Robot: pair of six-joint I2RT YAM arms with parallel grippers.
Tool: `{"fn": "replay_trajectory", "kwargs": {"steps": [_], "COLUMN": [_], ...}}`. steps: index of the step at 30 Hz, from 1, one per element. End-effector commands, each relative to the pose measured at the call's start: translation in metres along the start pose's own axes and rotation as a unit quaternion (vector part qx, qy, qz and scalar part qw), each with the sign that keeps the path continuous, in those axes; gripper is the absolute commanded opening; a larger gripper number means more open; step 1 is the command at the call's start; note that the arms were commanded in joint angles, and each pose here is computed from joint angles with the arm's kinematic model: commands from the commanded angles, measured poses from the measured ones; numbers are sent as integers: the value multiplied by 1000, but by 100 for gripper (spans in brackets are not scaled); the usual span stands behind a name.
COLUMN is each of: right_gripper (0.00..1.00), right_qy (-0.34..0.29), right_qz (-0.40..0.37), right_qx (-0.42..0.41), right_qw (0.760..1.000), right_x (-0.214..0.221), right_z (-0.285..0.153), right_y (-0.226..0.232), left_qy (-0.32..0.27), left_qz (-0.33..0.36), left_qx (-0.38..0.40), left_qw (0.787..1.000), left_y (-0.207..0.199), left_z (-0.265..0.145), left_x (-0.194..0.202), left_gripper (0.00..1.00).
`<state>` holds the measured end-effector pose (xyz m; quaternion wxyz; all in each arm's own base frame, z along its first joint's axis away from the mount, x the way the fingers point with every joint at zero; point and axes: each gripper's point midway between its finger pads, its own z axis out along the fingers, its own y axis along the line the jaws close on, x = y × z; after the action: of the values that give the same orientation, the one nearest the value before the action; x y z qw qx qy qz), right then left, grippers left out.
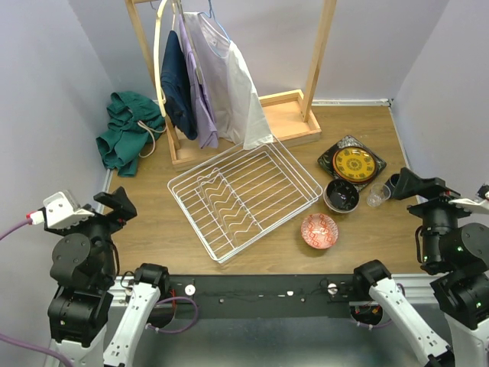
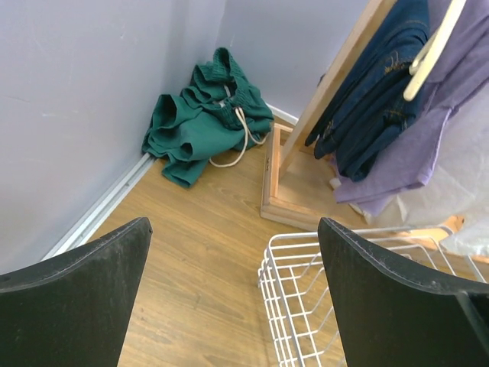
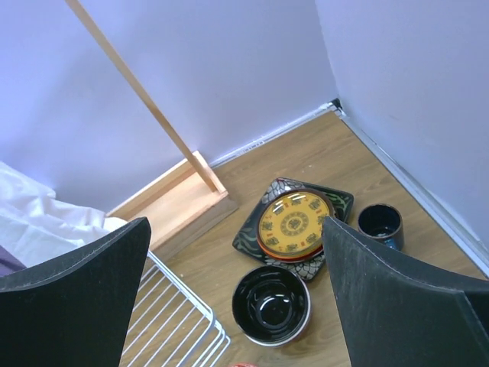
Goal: Unload the mixed dishes from the dish rack
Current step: Reset both arms
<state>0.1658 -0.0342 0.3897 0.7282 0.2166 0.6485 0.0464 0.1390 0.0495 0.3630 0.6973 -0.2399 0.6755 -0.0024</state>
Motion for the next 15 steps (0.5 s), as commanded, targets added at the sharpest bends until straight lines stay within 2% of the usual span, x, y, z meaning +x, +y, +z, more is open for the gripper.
{"fn": "replay_trajectory", "kwargs": {"steps": [1,7,15], "right_gripper": [100,100,100], "right_qy": [31,49,50], "right_qz": [-15,8,29], "right_qx": [-19,-23,-20], "right_qw": [999,998,998], "right_x": [9,14,16], "right_z": [-5,-24,-41], "right_y": [4,-4,-17], "left_qy": [20,27,77], "left_qz": [18,19,-1], "left_qx": [34,80,103], "left_qw": [999,996,992], "left_y": [2,0,1], "left_z": [-22,-42,-51], "left_x": [10,13,41], "left_gripper": [99,99,99]}}
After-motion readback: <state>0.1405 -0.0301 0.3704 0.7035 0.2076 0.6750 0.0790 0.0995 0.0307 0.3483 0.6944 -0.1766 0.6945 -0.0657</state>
